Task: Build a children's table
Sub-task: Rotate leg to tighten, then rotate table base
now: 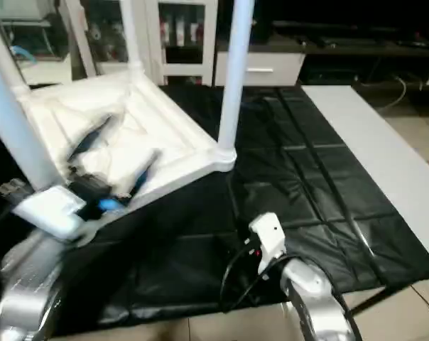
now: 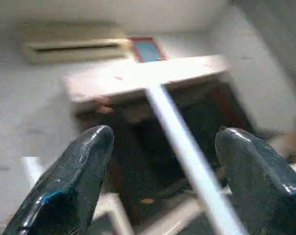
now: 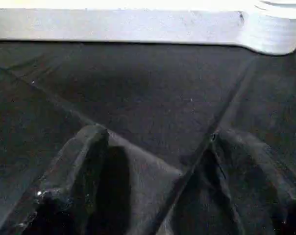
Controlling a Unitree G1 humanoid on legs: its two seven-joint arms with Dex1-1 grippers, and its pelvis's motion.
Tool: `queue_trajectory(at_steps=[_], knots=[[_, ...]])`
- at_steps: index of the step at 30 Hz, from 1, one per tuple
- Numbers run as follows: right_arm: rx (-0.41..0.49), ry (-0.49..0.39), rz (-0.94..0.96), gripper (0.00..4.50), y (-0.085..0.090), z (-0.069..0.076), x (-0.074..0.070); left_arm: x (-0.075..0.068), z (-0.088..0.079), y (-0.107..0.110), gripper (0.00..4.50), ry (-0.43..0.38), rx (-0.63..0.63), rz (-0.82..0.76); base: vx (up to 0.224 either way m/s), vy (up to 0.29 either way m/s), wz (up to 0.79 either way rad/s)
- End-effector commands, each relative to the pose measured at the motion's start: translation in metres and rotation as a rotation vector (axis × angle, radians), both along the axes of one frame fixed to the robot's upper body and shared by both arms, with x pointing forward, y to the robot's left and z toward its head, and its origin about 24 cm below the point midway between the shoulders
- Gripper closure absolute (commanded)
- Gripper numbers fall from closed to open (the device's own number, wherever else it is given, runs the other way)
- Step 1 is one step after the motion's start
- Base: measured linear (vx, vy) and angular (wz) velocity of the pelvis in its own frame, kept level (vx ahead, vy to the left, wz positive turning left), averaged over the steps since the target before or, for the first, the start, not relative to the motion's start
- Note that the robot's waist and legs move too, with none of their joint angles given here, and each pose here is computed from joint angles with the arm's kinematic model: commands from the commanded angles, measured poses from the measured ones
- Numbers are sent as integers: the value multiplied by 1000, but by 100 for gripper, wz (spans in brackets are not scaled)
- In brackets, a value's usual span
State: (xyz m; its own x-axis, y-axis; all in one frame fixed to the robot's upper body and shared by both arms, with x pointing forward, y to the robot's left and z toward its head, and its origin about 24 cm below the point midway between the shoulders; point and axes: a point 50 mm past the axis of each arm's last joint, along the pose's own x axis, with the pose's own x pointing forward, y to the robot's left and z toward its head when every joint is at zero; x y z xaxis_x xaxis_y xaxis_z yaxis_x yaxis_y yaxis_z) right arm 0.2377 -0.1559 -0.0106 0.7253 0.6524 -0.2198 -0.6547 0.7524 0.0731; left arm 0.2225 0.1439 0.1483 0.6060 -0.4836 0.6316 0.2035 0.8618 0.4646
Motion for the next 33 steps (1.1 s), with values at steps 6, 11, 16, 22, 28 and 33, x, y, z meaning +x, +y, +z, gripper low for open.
queue_trajectory(at_steps=[6,11,16,22,28,33], knots=[[12,-46,12,74,-1,16,-1,-12,9,18,13,-87,-59,194,0,0,0],[19,-58,26,74,3,25,-2,-19,14,17,13,-131,-51,247,0,0,0],[22,-64,32,74,7,33,-1,-23,16,20,13,-138,-68,302,0,0,0],[29,-64,44,74,13,41,-1,-17,7,40,13,-51,-220,424,0,0,0],[32,-62,43,74,15,45,-2,-13,6,46,13,-29,-278,453,0,0,0],[37,-62,52,74,16,49,0,6,-11,30,13,213,-338,155,0,0,0]])
